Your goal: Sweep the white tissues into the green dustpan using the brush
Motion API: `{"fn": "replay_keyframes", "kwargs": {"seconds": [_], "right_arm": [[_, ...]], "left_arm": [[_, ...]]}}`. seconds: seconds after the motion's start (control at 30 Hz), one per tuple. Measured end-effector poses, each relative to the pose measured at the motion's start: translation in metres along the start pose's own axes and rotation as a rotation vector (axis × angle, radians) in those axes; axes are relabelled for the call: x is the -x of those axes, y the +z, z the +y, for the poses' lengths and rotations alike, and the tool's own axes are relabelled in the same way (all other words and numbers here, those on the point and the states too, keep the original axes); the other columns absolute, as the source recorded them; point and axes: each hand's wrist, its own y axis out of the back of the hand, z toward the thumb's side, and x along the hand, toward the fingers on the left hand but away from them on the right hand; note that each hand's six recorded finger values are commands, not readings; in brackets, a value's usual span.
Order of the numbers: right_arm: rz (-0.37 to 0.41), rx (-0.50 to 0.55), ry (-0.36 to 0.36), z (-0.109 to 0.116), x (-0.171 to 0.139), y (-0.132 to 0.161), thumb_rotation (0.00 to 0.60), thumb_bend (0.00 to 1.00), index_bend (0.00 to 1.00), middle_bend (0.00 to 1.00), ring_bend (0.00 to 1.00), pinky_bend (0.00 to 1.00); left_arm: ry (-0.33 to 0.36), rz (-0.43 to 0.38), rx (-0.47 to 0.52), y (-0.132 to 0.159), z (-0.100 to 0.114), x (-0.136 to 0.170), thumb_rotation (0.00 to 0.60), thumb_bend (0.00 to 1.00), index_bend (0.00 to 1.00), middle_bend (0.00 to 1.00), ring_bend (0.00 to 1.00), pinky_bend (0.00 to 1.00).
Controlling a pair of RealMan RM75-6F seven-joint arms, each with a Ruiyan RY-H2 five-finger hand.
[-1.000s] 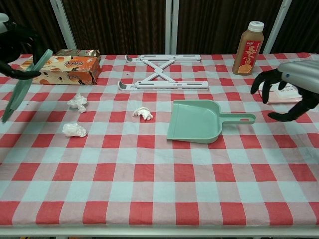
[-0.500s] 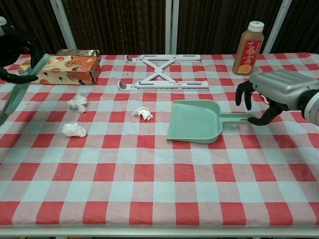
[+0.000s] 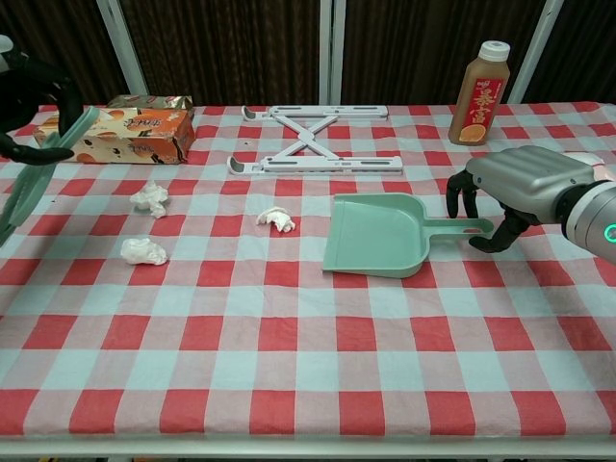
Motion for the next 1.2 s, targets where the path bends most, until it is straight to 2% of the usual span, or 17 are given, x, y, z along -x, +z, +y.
{"fn": "replay_keyframes", "kwargs": {"seconds": [0.33, 0.57, 0.77, 1.0, 1.2], "right_arm": [[0.008, -0.007, 0.006, -0.001, 0.005, 0.007, 0.600, 0.23, 0.46, 0.51, 0.22, 0.31], [0.030, -0.025, -0.003, 0.004, 0.010, 0.013, 0.600, 0.35, 0.57, 0.57, 0.28, 0.34], [0.075, -0.050, -0.006, 0.021, 0.011, 0.016, 0.600, 0.39, 0.60, 0.59, 0.29, 0.35], [0.105, -0.130, -0.010, 0.051, 0.014, 0.016, 0.600, 0.39, 0.61, 0.59, 0.29, 0.35], [0.109, -0.176, 0.020, 0.054, 0.019, 0.017, 0.600, 0.39, 0.61, 0.59, 0.29, 0.35]], "left_arm": [[-0.007, 0.005, -0.002, -0.003, -0.002, -0.002, 0.600, 0.41, 0.56, 0.57, 0.80, 0.90], [-0.007, 0.007, 0.010, -0.005, -0.001, -0.003, 0.600, 0.41, 0.56, 0.57, 0.80, 0.90], [-0.007, 0.014, 0.029, -0.011, -0.003, -0.003, 0.600, 0.41, 0.56, 0.57, 0.80, 0.90], [-0.006, 0.018, 0.045, -0.010, -0.012, -0.002, 0.600, 0.41, 0.56, 0.57, 0.80, 0.90], [-0.005, -0.005, 0.072, -0.002, -0.026, -0.011, 0.600, 0.41, 0.56, 0.57, 0.80, 0.90]]}}
